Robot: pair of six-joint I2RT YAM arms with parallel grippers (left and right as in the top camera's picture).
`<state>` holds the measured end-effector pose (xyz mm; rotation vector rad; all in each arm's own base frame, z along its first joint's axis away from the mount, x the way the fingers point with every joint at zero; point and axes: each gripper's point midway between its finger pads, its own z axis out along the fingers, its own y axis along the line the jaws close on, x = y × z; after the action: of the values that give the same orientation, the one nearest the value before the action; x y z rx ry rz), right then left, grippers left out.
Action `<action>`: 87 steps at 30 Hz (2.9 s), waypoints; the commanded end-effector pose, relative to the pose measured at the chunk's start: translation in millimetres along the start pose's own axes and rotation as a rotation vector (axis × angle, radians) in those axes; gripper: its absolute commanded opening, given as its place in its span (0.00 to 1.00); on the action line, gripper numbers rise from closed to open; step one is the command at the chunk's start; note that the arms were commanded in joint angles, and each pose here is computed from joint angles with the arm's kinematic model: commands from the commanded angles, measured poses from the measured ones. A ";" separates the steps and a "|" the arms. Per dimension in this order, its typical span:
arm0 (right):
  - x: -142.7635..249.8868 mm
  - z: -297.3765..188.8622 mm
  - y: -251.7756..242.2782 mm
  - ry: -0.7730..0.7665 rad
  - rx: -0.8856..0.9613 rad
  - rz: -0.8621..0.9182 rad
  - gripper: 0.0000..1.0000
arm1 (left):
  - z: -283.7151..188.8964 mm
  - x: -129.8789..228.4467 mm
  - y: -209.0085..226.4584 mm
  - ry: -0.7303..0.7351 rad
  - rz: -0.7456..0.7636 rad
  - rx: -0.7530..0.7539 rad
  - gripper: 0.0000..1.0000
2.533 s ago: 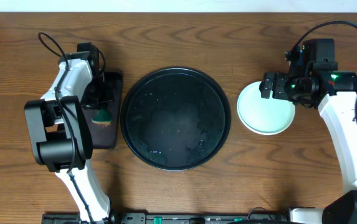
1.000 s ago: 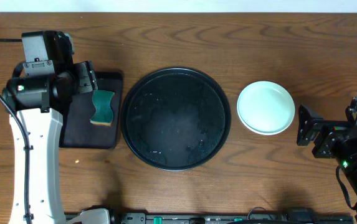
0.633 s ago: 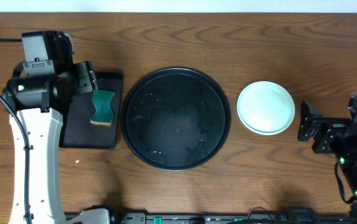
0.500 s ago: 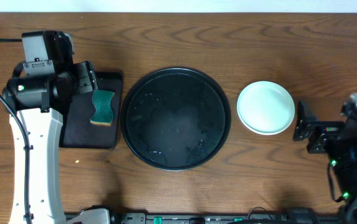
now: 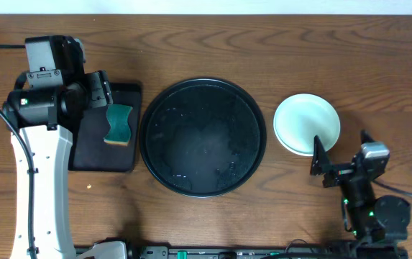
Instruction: Clean dirty plates on tray and stack at the side
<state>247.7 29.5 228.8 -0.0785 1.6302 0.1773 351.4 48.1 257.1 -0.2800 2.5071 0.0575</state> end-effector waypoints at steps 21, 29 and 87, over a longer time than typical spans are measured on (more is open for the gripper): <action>52.3 -0.1 0.4 -0.065 -0.024 0.004 0.99 | -4.9 -5.1 0.4 -0.018 -0.006 -0.001 0.75; 69.5 0.5 -2.1 0.005 -0.012 0.015 0.99 | -4.9 -5.1 0.4 -0.018 -0.006 -0.001 0.75; 69.2 0.6 -2.2 0.005 -0.011 0.015 0.99 | -18.8 99.5 -17.5 -0.690 0.036 0.203 0.75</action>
<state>244.0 32.0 160.4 -0.0854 1.6333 0.1931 276.0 14.5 231.1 -0.1246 1.8509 -0.0661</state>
